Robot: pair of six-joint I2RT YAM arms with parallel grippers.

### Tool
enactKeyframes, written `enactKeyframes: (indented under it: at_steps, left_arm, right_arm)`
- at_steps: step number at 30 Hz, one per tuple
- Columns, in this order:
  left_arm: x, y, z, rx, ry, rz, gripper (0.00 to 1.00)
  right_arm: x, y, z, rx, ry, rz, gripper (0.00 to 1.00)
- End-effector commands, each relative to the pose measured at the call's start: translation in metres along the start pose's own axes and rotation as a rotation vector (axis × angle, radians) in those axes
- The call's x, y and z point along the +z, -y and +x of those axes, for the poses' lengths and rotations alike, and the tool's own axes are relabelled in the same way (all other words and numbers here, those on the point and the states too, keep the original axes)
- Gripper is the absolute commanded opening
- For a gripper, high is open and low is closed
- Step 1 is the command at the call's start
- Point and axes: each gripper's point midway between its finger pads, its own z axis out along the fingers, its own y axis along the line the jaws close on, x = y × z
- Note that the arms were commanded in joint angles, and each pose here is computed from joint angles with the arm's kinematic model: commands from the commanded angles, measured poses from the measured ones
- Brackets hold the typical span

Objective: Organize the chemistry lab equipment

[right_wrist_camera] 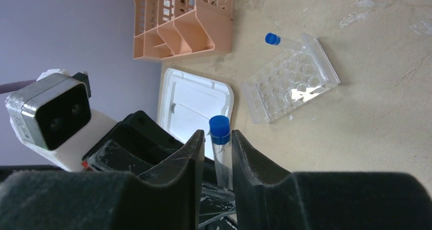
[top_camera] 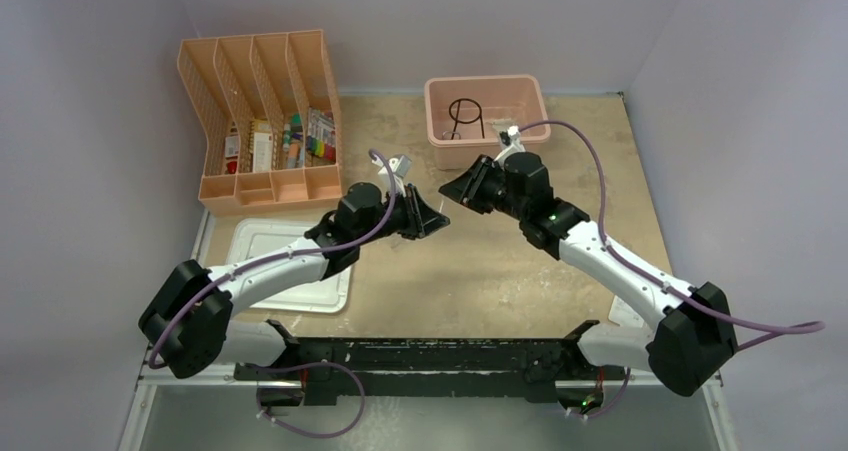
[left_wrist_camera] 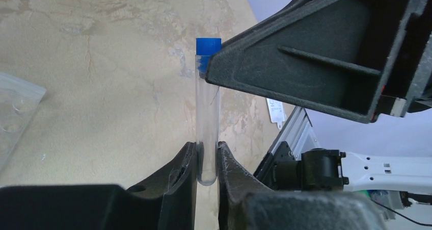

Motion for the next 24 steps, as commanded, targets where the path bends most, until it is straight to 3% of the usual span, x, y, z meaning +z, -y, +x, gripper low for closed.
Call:
enactKeyframes:
  at_steps: [1,10,24]
  left_arm:
    - [-0.002,0.010,-0.019,0.104,0.031,-0.002,0.00]
    - [-0.009,0.004,-0.020,0.181,-0.035,-0.079,0.00]
    - [-0.018,0.007,-0.032,0.255,-0.039,-0.117,0.00]
  right_arm:
    - [-0.012,-0.019,-0.001,-0.041,-0.012,-0.087,0.32]
    - [-0.025,-0.037,-0.012,-0.155,-0.044,-0.086,0.56]
    - [-0.005,-0.025,-0.019,-0.120,-0.099,-0.041,0.52]
